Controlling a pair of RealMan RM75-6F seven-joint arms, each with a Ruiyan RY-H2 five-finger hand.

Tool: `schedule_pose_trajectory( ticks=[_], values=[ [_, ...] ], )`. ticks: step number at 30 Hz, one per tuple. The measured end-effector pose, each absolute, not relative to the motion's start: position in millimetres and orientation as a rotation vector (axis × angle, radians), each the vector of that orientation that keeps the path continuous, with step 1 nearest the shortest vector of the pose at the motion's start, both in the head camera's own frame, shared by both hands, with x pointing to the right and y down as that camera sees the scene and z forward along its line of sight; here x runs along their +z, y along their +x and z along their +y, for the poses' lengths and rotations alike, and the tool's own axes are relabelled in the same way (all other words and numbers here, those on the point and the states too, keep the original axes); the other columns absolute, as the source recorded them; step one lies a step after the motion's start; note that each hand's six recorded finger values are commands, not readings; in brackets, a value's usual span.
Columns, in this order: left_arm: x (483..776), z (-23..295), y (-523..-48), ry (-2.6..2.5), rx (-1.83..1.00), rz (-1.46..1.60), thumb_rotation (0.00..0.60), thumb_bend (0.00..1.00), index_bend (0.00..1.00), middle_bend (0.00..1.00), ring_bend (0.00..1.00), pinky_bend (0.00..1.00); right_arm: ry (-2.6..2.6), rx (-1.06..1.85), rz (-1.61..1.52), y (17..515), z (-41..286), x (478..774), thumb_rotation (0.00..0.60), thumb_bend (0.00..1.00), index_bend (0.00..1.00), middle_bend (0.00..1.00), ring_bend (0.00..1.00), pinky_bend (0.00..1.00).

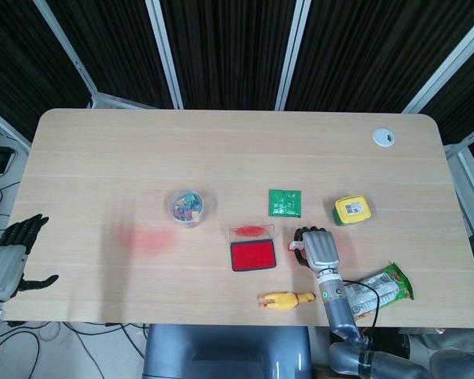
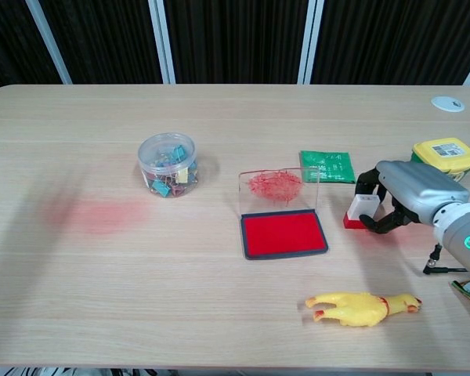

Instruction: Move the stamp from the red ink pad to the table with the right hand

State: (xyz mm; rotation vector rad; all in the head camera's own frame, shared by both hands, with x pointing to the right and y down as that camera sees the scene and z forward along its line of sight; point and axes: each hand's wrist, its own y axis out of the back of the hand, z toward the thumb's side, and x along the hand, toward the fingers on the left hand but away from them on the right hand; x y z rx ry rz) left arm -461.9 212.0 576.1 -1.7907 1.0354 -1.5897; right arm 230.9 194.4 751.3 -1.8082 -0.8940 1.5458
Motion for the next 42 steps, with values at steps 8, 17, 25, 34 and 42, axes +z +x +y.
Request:
schedule_pose_trajectory(
  ticks=[8, 17, 25, 34, 42],
  values=[
    [576, 212, -462, -1.791, -1.589, 1.036, 0.6, 0.0, 0.0, 0.0, 0.0, 0.0, -1.806, 1.561, -0.874, 231, 194, 750, 0.6, 0.45, 0.39, 0.34, 0.31, 0.33],
    [576, 212, -462, -1.79, -1.587, 1.037, 0.6, 0.0, 0.0, 0.0, 0.0, 0.0, -1.802, 1.55, -0.873, 230, 193, 745, 0.6, 0.38, 0.19, 0.23, 0.23, 0.29],
    [575, 212, -461, -1.79, -1.58, 1.032, 0.6, 0.0, 0.0, 0.0, 0.0, 0.0, -1.76, 1.512, -0.87, 237, 187, 723, 0.6, 0.3, 0.09, 0.12, 0.13, 0.26],
    [572, 213, -460, -1.786, -1.558, 1.021, 0.6, 0.0, 0.0, 0.0, 0.0, 0.0, -1.619, 1.501, -0.836, 294, 186, 672, 0.6, 0.25, 0.01, 0.02, 0.03, 0.23],
    [567, 212, -462, -1.747, -1.531, 1.015, 0.6, 0.0, 0.0, 0.0, 0.0, 0.0, -1.502, 1.493, -0.87, 359, 215, 604, 0.6, 0.19, 0.0, 0.0, 0.0, 0.21]
  ],
)
